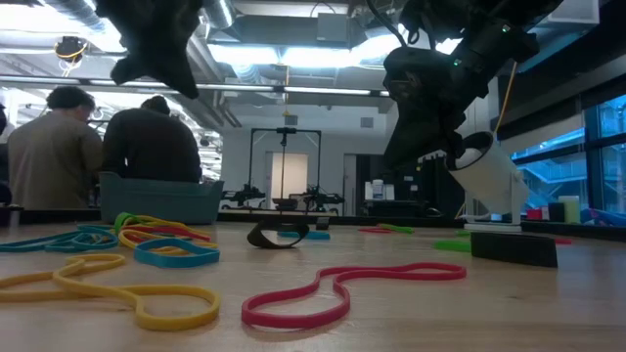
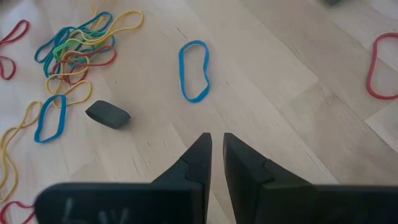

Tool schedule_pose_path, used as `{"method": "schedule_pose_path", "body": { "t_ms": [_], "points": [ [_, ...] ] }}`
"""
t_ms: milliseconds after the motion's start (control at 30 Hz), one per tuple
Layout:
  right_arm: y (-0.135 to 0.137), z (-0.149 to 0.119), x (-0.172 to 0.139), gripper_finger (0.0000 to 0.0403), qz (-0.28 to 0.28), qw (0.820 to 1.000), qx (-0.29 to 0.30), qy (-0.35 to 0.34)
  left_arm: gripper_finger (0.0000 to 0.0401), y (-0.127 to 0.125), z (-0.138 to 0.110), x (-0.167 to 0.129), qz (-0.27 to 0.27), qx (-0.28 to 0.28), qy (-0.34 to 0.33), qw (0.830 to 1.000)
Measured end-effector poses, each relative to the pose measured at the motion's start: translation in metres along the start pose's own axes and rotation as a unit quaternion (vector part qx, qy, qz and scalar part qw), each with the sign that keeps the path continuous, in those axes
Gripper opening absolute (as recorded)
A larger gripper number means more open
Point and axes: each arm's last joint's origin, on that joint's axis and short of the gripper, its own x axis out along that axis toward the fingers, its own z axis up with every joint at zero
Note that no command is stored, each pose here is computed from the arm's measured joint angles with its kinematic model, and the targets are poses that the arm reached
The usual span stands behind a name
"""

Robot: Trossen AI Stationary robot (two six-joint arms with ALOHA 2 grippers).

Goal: Pick and place rubber bands into bin
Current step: Put the green rubber band into the bin

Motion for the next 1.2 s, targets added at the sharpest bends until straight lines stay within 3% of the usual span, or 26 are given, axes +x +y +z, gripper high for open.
{"method": "schedule_pose_path", "body": {
  "t_ms": [367, 567, 700, 867, 1000, 1200],
  "points": [
    [0.0, 0.0, 0.0, 0.0046, 0.002, 1.0, 0.0, -0.003, 0.0002, -0.049, -0.072, 0.023, 0.022, -0.007, 0.077, 0.997],
    [0.003, 0.003, 0.0, 0.0046, 0.018, 1.0, 0.002, -0.011, 0.0002, -0.057, -0.095, 0.033, 0.033, 0.009, 0.135, 0.99],
    [0.004, 0.004, -0.002, 0.0035, 0.014, 1.0, 0.001, 0.004, 0.0002, -0.059, -0.103, 0.039, 0.032, 0.055, 0.181, 0.981],
    [-0.001, 0.01, -0.014, 0.0008, -0.065, 0.996, 0.009, 0.055, 0.0002, -0.057, -0.105, 0.047, 0.018, 0.115, 0.224, 0.968],
    [-0.021, 0.016, -0.023, 0.0008, -0.145, 0.981, 0.07, 0.107, 0.0002, -0.044, -0.106, 0.057, 0.0, 0.136, 0.241, 0.961],
    [-0.069, 0.014, -0.022, 0.0014, -0.23, 0.943, 0.198, 0.139, 0.0002, -0.029, -0.108, 0.066, -0.038, 0.161, 0.255, 0.953]
  ]
}}
